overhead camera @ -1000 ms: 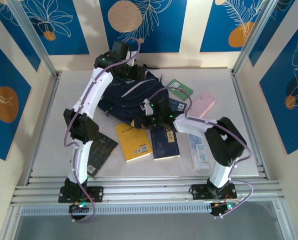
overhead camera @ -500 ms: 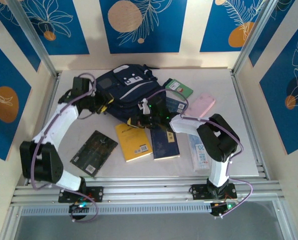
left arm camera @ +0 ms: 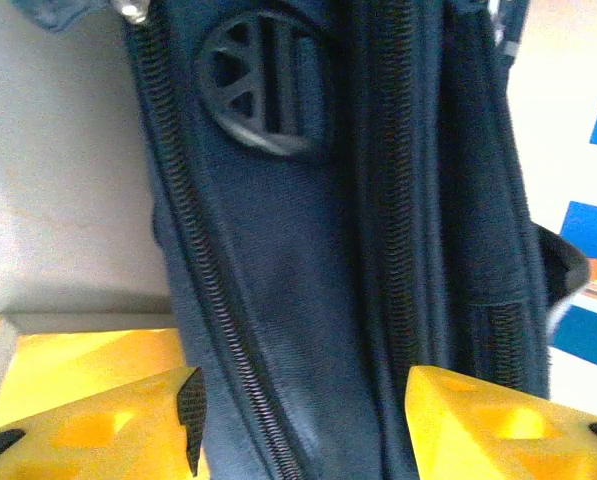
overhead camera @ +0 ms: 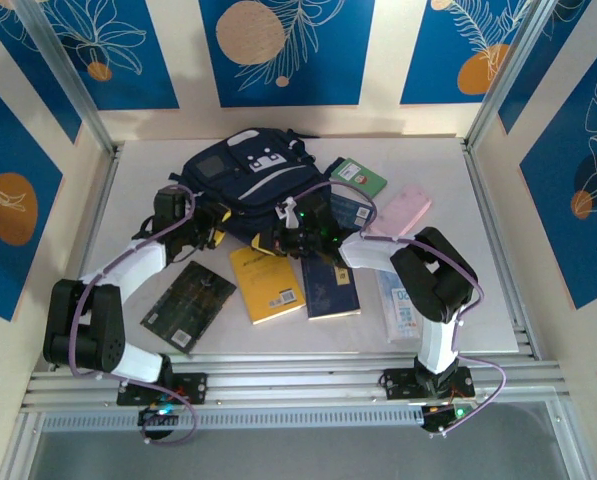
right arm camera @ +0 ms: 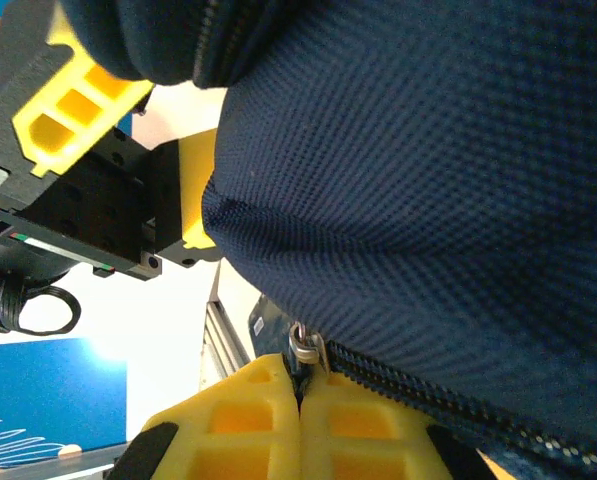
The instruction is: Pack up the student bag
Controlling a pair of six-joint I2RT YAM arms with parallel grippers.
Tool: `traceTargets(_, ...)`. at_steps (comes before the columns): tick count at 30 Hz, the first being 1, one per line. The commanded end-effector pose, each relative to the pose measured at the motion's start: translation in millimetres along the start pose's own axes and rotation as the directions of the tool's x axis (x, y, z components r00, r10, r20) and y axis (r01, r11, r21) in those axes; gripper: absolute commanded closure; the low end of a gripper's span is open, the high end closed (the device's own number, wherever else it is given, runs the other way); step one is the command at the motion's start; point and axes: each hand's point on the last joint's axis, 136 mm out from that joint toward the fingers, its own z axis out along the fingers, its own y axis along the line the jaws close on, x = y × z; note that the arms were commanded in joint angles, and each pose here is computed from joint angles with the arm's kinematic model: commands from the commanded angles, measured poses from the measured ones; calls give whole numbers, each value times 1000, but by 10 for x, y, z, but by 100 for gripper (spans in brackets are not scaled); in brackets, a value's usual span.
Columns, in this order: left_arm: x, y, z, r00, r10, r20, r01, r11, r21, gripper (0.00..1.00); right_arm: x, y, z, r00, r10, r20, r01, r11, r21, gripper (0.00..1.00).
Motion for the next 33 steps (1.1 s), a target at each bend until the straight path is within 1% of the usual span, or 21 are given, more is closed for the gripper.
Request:
traceTargets(1,-58,-13,85,1000,-15,11,14,999,36,46,66,150,56,999,-22,-31,20,997,-74,100)
traceTargets(6,-34,45,186,999,-35,-20,36,999,34,52,54,157,69,999,-12,-30,10,997,-73,100)
traceTargets(10,11,55,123,999,-22,-28,23,999,23,53,55,195,62,999,-29,-32,27,998,-62,100)
traceTargets(13,74,120,60,999,-27,-43,27,1000,-2,53,64,209,58,999,-43,-33,41,998,-51,100)
traceTargets(15,112,135,36,998,-33,-53,34,999,7,53,68,209,52,998,-46,-33,44,998,-47,100)
traceTargets(21,140,179,-48,999,-2,-43,1,1000,-8,51,81,189,49,998,-44,-36,42,998,-41,100)
traceTargets(26,143,227,37,999,-1,-50,0,1000,-16,47,84,219,64,998,-41,-37,39,998,-49,100)
traceTargets(33,185,285,202,998,-10,-63,8,1000,-30,50,101,258,103,998,-44,-40,42,998,-56,100)
